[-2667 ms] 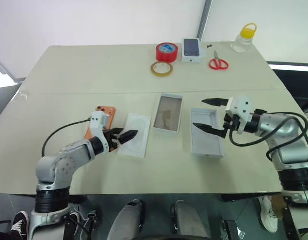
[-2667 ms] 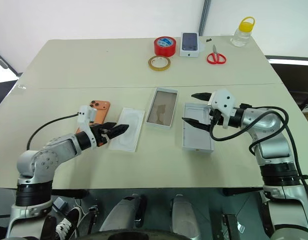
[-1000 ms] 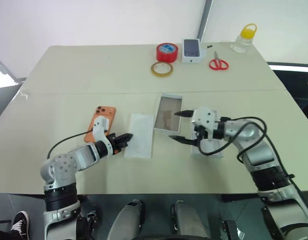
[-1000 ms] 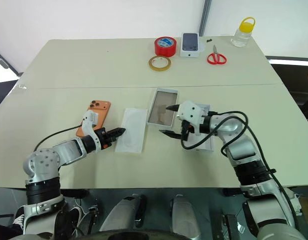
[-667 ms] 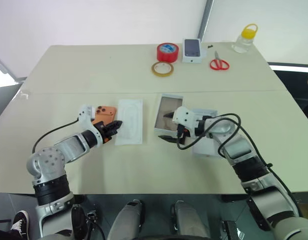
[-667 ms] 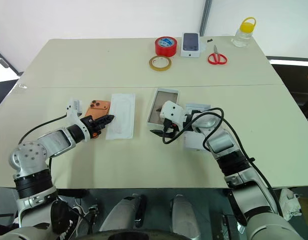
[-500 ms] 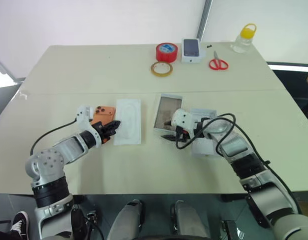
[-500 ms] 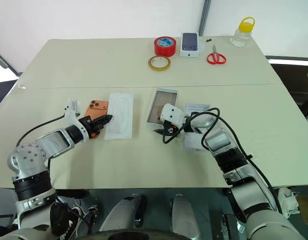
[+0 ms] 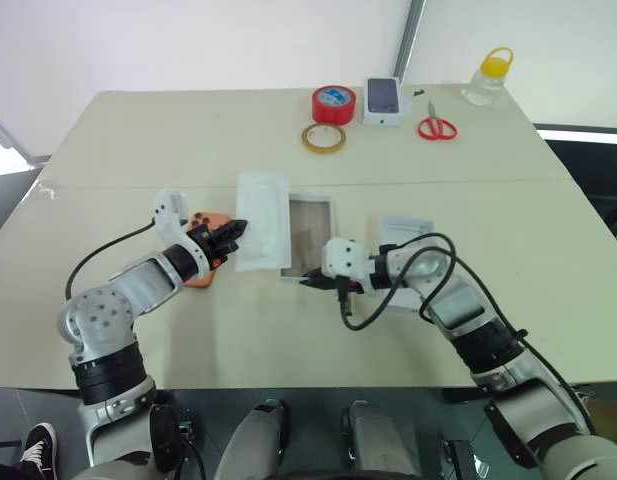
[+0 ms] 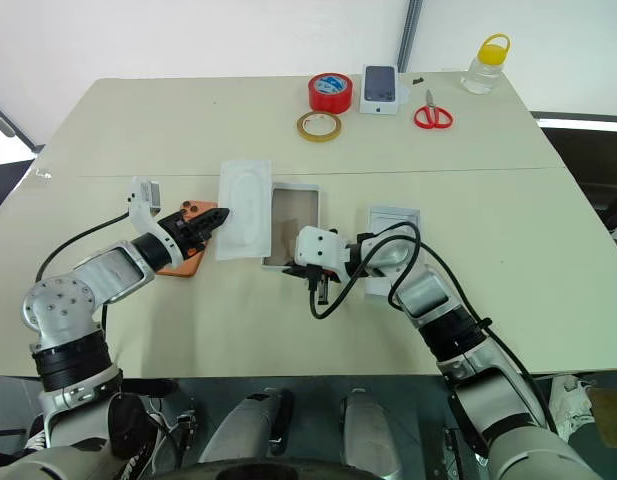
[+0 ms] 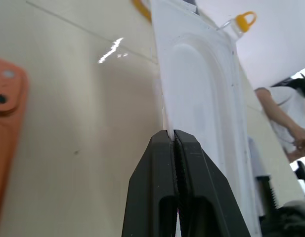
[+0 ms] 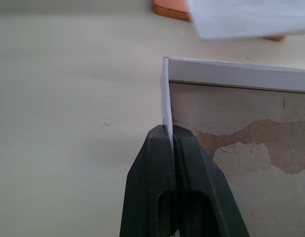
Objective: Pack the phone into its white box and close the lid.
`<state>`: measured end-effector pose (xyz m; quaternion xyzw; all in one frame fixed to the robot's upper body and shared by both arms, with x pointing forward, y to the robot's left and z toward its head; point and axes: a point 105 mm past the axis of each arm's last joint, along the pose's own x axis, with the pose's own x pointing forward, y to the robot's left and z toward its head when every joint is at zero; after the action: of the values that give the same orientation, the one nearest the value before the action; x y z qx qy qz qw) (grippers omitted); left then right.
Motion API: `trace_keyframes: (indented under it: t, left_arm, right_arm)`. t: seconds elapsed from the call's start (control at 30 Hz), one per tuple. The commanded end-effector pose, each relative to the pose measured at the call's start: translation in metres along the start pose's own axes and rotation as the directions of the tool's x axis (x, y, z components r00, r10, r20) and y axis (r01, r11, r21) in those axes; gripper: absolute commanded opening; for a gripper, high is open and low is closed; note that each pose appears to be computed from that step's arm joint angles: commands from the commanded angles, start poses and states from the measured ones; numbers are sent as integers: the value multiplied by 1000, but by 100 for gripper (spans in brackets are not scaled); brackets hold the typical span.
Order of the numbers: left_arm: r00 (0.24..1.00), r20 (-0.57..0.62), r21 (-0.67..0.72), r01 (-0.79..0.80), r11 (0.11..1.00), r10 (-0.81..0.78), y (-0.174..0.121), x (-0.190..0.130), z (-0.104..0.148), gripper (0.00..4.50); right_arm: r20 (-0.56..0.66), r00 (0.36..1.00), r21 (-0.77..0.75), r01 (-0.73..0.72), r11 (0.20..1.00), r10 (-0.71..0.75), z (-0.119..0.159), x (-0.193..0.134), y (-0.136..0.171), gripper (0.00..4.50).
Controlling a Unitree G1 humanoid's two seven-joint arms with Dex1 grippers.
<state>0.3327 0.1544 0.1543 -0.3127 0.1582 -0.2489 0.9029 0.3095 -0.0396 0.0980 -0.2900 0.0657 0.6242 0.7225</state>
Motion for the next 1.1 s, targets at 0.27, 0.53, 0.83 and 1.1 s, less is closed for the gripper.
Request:
trace_keyframes:
  t: [0.27, 0.53, 0.83, 1.1]
  left_arm:
    - [999, -31, -3, 22, 1000, -22, -9, 7, -17, 0]
    - [999, -31, -1, 27, 1000, -27, -21, 18, -30, 0]
    - [998, -58, -9, 16, 1000, -16, -21, 27, -44, 0]
    - [998, -68, 21, 12, 1000, -11, -21, 30, -44, 278]
  right_arm:
    - [41, 999, 23, 16, 1000, -17, 13, -2, -5, 245]
    - [-51, 994, 45, 101, 994, -99, -4, -69, -25, 399]
    - [-102, 951, 1, 294, 956, -292, -19, -101, -57, 399]
    - [-74, 942, 2, 329, 944, -328, -16, -97, -60, 406]
